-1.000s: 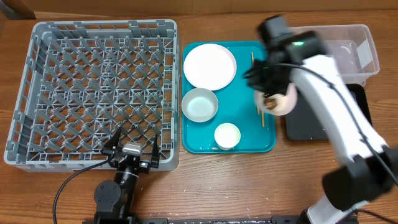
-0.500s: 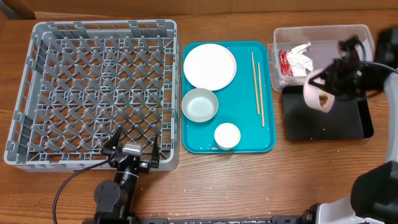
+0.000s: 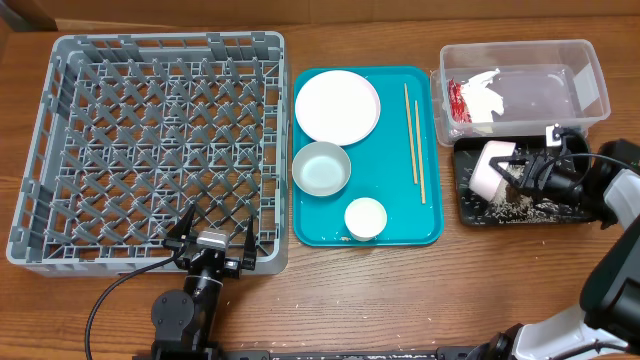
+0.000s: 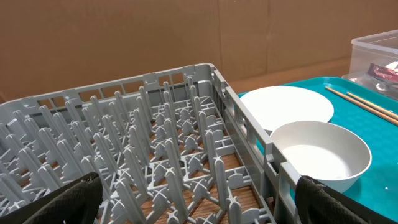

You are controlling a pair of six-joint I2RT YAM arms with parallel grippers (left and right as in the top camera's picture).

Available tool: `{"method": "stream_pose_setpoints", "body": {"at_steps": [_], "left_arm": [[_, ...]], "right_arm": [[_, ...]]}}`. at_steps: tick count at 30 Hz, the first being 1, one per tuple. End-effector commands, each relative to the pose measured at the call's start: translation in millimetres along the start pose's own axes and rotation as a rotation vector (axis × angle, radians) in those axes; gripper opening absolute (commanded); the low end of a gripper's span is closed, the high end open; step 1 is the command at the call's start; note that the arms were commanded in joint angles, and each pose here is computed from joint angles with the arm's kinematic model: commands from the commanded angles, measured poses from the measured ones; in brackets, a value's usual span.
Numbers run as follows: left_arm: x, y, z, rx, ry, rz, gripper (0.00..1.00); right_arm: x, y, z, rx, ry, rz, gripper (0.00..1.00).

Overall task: Sort waste into correct bins and load items into the dishwasher
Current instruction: 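Tip the rice bowl over the black tray to empty the rice, then return the emptied bowl to the teal tray and release it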

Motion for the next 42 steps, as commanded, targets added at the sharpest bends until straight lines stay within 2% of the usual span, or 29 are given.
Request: {"method": "stream_pose_setpoints", "body": {"at_steps": [1,5,9,24,26,28,32,36,40,42], "left_arm": [[-0.1,-0.8,-0.3,-0.003,0.000,0.016,1.00],[-0.1,-0.8,-0.3,-0.003,0.000,0.016,1.00],[-0.1,-0.8,-0.3,-0.003,0.000,0.016,1.00],[-0.1,-0.8,-0.3,-0.003,0.000,0.016,1.00],[-0.1,-0.8,-0.3,-0.003,0.000,0.016,1.00],[-0.1,-0.8,-0.3,-0.003,0.000,0.016,1.00],[-0.1,-0.8,-0.3,-0.003,0.000,0.016,1.00],[-0.1,-0.8,-0.3,-0.003,0.000,0.016,1.00],[-0.1,-0.8,-0.3,-0.003,0.000,0.016,1.00],[-0.1,-0.8,-0.3,-0.003,0.000,0.016,1.00]], "right_arm": [[7.4,5.7,-2.6,-0.063,0.159,-0.001,0.04],[9.9,13.6,-14.1,-0.116,0.252,0.074,0.04],[5.6,17.3,-29.8,-0.152,0.260,0.192,0.04],[1.0,18.3,-36.6,-0.168,0.209,0.210,0.04],[-0.1,23.1,-37.9,-0.154,0.134,0.332,0.04],[14.1,29.5,-42.1,-0.151,0.100,0.342,0.04],[42.4,37.9,-53.0,-0.166,-0.089,0.269,0.04],[67.7,31.7,-53.2,-0.143,-0.386,0.228,0.04],[113.5,26.4,-22.7,-0.051,-0.559,0.084,0.04],[137.8,22.2,9.8,0.011,-0.672,0.000,0.04]]}}
Point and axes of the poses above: each gripper's point midway between its finger pads, its own z axis out along the fingers, its own x axis along the line the jaws close on, y = z × x, the point moved 10 cm from there along -z, back along the fingers, and after that the axes turned 1 degree about -z, right-handed, at the moved point
